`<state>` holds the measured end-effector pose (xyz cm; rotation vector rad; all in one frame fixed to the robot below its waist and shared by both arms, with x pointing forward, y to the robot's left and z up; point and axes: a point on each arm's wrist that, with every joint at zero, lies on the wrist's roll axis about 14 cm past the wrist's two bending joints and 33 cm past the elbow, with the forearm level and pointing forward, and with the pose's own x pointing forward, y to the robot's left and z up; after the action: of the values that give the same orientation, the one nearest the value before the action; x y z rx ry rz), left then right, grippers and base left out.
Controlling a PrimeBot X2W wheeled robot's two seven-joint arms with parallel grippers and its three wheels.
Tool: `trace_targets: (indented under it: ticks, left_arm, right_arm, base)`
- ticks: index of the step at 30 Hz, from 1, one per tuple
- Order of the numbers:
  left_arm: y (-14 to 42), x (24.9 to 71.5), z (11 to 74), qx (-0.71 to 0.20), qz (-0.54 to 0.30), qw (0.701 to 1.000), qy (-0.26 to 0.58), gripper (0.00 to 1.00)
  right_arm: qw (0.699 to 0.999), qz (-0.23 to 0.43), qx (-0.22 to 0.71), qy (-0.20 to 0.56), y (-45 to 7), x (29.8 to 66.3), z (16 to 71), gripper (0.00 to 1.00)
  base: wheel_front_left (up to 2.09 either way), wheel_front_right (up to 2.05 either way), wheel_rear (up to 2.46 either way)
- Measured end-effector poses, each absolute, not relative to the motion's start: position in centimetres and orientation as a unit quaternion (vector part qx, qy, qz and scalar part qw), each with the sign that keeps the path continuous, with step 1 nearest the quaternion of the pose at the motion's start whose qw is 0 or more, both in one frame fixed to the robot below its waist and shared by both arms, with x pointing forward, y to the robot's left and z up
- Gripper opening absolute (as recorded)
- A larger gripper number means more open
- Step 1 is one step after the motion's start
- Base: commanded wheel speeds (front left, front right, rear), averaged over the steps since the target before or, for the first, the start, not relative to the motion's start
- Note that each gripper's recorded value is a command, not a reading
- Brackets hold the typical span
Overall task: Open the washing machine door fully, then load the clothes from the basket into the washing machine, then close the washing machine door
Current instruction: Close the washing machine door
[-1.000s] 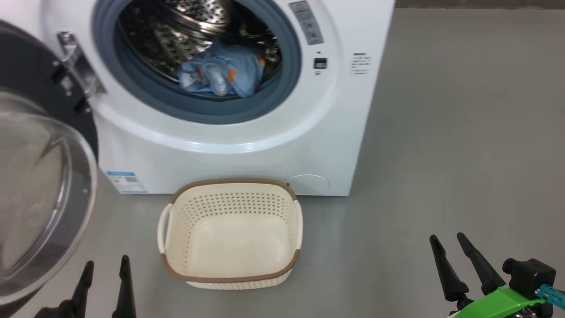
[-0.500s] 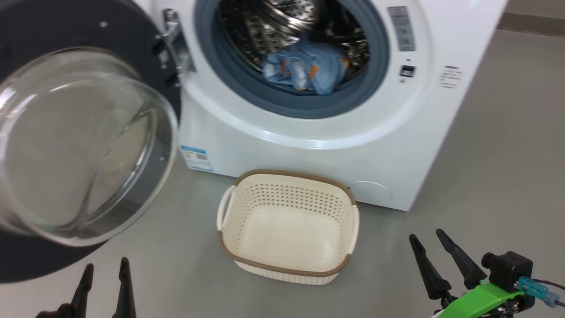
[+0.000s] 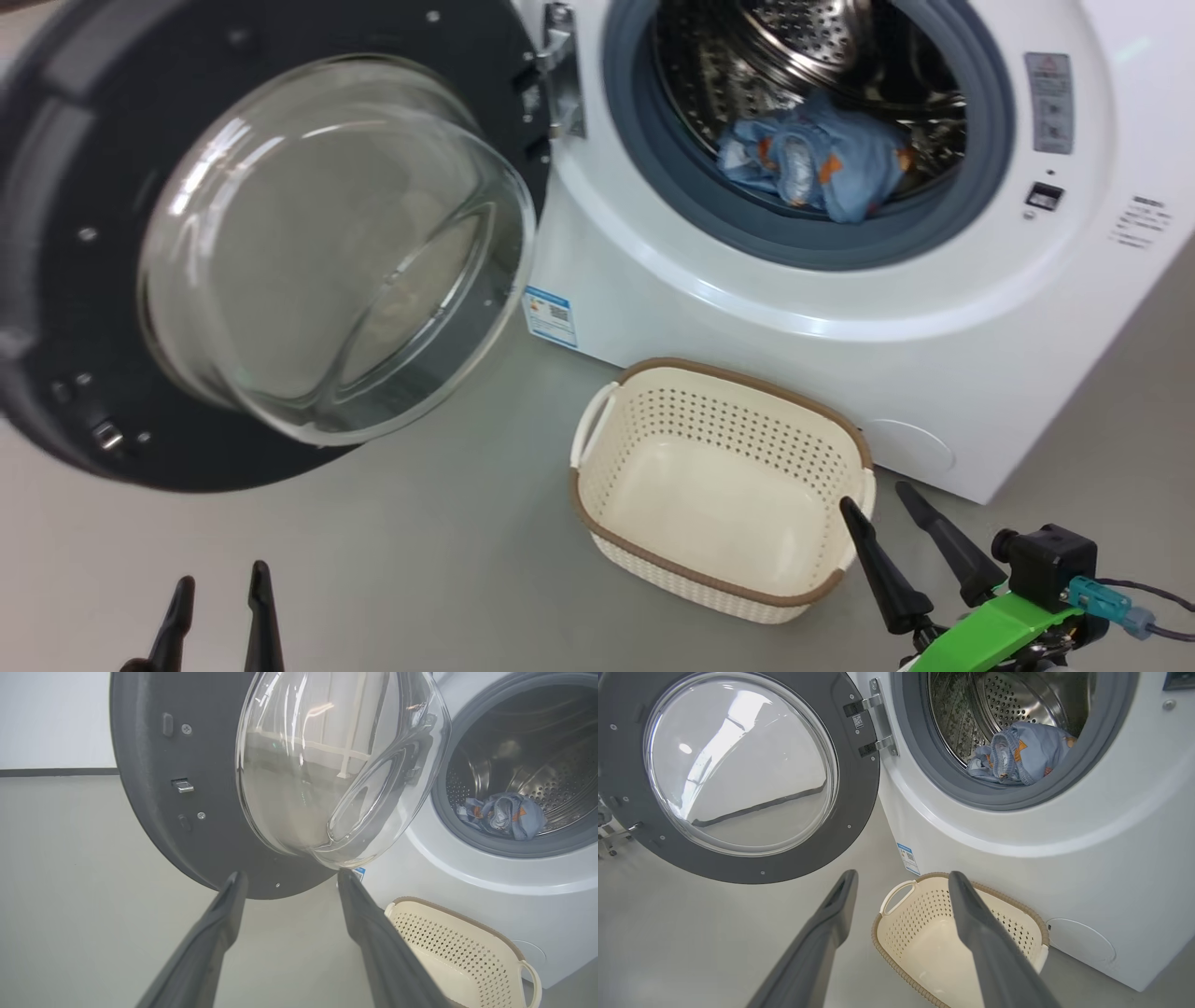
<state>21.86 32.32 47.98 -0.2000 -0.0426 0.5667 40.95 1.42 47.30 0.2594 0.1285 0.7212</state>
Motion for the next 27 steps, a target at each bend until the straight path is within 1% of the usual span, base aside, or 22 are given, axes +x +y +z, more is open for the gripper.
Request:
trace_targets:
  ticks: [7, 19, 20, 21, 25, 26, 27]
  left_arm:
    - [33.2, 19.2, 48.0, -0.103, 0.316, 0.943, -0.026, 1.00]
    - [33.5, 19.2, 48.4, -0.107, 0.327, 0.938, -0.030, 1.00]
    - [33.5, 19.2, 48.5, -0.110, 0.328, 0.938, -0.033, 0.86]
    - [33.7, 19.2, 48.7, -0.113, 0.329, 0.937, -0.037, 0.60]
    - [35.0, 19.3, 50.9, -0.109, 0.330, 0.934, -0.077, 0.03]
    - [35.5, 19.4, 51.8, -0.104, 0.331, 0.933, -0.091, 0.00]
    - [36.2, 19.5, 52.9, -0.097, 0.334, 0.931, -0.108, 0.00]
  right_arm:
    - [0.908, 0.396, 0.120, 0.063, 4.5, 40.3, 47.6, 1.00]
    - [0.904, 0.405, 0.121, 0.067, 5.2, 40.8, 47.5, 1.00]
    - [0.904, 0.404, 0.121, 0.067, 5.1, 40.9, 47.5, 1.00]
    - [0.905, 0.403, 0.122, 0.067, 5.1, 40.9, 47.5, 1.00]
    - [0.908, 0.393, 0.126, 0.065, 4.5, 41.2, 47.5, 1.00]
    - [0.910, 0.389, 0.128, 0.066, 4.3, 41.3, 47.5, 1.00]
    - [0.911, 0.386, 0.130, 0.068, 4.2, 41.2, 47.3, 1.00]
  base:
    - [0.00, 0.00, 0.00]
    - [0.00, 0.00, 0.00]
    - [0.00, 0.00, 0.00]
    - [0.00, 0.00, 0.00]
    - [0.00, 0.00, 0.00]
    - [0.00, 0.00, 0.00]
    - [0.00, 0.00, 0.00]
